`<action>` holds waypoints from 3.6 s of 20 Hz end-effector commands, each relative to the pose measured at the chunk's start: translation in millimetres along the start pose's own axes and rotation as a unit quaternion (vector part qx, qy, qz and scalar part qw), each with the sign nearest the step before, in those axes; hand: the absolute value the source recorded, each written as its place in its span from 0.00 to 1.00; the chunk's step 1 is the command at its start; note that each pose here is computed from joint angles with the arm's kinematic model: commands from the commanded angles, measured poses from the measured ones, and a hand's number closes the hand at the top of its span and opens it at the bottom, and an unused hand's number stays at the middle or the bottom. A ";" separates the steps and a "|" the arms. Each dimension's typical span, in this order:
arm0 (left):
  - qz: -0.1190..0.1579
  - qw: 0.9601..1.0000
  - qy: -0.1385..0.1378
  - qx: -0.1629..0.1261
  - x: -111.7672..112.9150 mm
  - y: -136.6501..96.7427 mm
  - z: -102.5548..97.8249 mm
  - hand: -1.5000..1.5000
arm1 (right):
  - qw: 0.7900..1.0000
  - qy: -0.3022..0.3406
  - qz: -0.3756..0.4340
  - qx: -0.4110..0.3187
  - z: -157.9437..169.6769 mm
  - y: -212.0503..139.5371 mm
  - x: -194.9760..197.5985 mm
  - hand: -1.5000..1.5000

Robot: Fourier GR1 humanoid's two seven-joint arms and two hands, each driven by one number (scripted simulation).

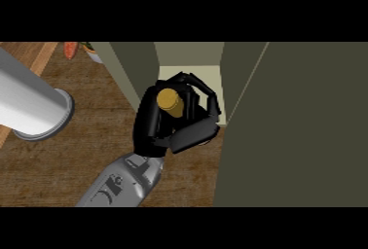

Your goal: Pick up the wine, place it into the cabinet and close the cabinet

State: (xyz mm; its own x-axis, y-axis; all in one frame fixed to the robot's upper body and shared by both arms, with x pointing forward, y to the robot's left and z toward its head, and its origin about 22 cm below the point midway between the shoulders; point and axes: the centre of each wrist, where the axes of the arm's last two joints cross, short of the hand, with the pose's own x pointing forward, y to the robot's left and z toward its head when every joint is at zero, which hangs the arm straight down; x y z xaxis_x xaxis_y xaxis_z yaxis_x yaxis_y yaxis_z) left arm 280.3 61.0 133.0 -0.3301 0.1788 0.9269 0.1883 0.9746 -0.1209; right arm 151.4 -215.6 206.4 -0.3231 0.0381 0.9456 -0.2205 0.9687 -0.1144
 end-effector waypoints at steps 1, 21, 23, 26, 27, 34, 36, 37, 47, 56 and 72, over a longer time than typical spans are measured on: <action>-0.012 1.000 -0.001 0.014 -13.1 -2.5 -12.7 1.00 | 0.999 -0.030 -0.020 0.015 20.6 -3.7 18.6 0.00; -0.047 0.998 0.008 0.039 -83.9 11.8 0.7 1.00 | 0.999 -0.038 -0.020 0.016 18.1 7.3 16.4 0.00; -0.059 0.997 0.011 0.045 -97.2 24.4 -1.6 1.00 | 0.999 -0.034 -0.026 0.006 23.1 7.8 22.5 0.00; -0.068 0.996 -0.002 0.053 -103.5 23.8 6.1 1.00 | 0.999 -0.025 -0.011 0.017 15.5 -4.1 17.7 0.00; -0.066 0.997 -0.008 0.050 -100.0 22.0 -10.2 1.00 | 0.999 -0.027 -0.018 0.017 10.9 -3.9 12.3 0.00; -0.061 0.995 -0.009 0.082 -112.0 41.4 -14.5 1.00 | 0.999 -0.038 -0.027 0.008 17.1 0.5 15.0 0.00; -0.059 0.994 -0.011 0.089 -112.5 43.5 -20.4 1.00 | 0.999 -0.035 -0.017 0.022 26.7 -9.7 20.4 0.00; -0.049 0.995 -0.002 0.091 -114.0 51.2 -21.6 1.00 | 0.999 -0.030 -0.022 0.015 11.0 1.4 17.9 0.00; -0.045 0.995 0.033 0.083 -107.6 38.1 -52.1 1.00 | 0.999 -0.029 -0.021 0.020 25.9 -1.7 10.4 0.00; -0.066 0.992 0.044 0.100 -122.2 65.7 -83.2 1.00 | 0.999 -0.026 -0.037 0.011 12.2 -4.4 1.7 0.00; -0.119 0.984 -0.010 0.128 -119.0 72.2 -108.6 1.00 | 0.999 -0.025 -0.028 0.024 7.6 -5.1 1.5 0.00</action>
State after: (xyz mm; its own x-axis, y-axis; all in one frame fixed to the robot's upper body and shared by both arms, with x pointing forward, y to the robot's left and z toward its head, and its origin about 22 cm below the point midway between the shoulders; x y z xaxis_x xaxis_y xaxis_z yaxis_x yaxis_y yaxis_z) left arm 426.2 95.3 43.4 -0.3486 -0.0639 0.9351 -0.1286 0.9915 0.0198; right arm 155.1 -216.8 202.1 -0.3397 0.0152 0.9404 -0.2517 0.9619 -0.1065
